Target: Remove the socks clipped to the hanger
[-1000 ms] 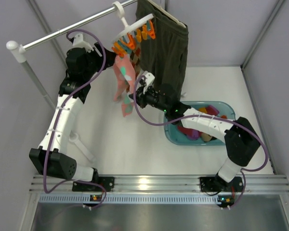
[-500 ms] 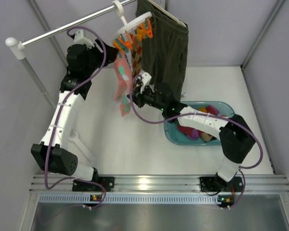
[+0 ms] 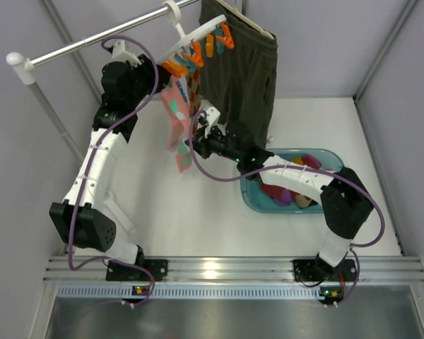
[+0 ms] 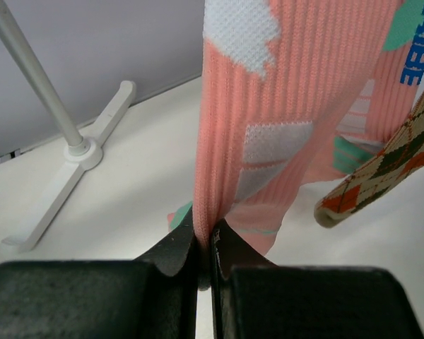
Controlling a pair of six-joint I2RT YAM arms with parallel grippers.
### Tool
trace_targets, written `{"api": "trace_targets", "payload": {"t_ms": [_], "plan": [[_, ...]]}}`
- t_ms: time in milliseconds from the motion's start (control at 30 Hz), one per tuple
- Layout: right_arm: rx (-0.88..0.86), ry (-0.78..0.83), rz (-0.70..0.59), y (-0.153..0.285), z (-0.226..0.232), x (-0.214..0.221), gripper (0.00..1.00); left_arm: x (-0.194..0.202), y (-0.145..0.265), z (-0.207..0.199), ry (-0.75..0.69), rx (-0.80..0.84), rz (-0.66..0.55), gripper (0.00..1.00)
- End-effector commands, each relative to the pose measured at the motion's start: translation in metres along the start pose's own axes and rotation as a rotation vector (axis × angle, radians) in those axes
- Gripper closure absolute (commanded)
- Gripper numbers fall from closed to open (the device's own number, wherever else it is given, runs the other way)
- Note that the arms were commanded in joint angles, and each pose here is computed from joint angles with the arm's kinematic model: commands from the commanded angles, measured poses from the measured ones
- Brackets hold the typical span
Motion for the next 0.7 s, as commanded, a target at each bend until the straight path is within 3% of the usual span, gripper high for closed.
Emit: {"api": "trace_targets", "payload": {"t_ms": [0,167,200,400,467,667], "plan": [[-0.03,0.032,-0.018,-0.001,0.006,-0.013,1.0,-0.027,-0.004,-0.009,-0.027,0.044,-0.086,0.81],[-0.001,0.012,-0.021,0.026,0.004,0.001,1.0,-0.023,-0.005,-0.007,-0.03,0.04,-0.078,0.88],[0.016,0.008,-0.034,0.033,0.003,0.001,1.0,-0.022,-0.004,-0.006,-0.028,0.034,-0.079,0.95],[0.172,-0.008,-0.058,0.105,-0.007,0.003,1.0,-0.019,0.006,-0.006,-0.024,0.028,-0.076,0.93],[0.245,-0.023,-0.076,0.126,-0.013,-0.003,1.0,-0.017,0.013,-0.006,-0.026,0.021,-0.077,0.62],[0.554,-0.101,-0.101,0.213,-0.051,-0.019,1.0,-0.008,0.032,-0.006,-0.025,0.018,-0.067,0.18]]}}
Point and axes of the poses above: each gripper's point midway between its finger pads, its own y axis back along the fingers, its own z axis along the line the jaws close on, x = y × z, the point moved 1 cm from there along y, back along the fingers, and after that the axes turned 13 degrees about -y, right-handed, at the moved point
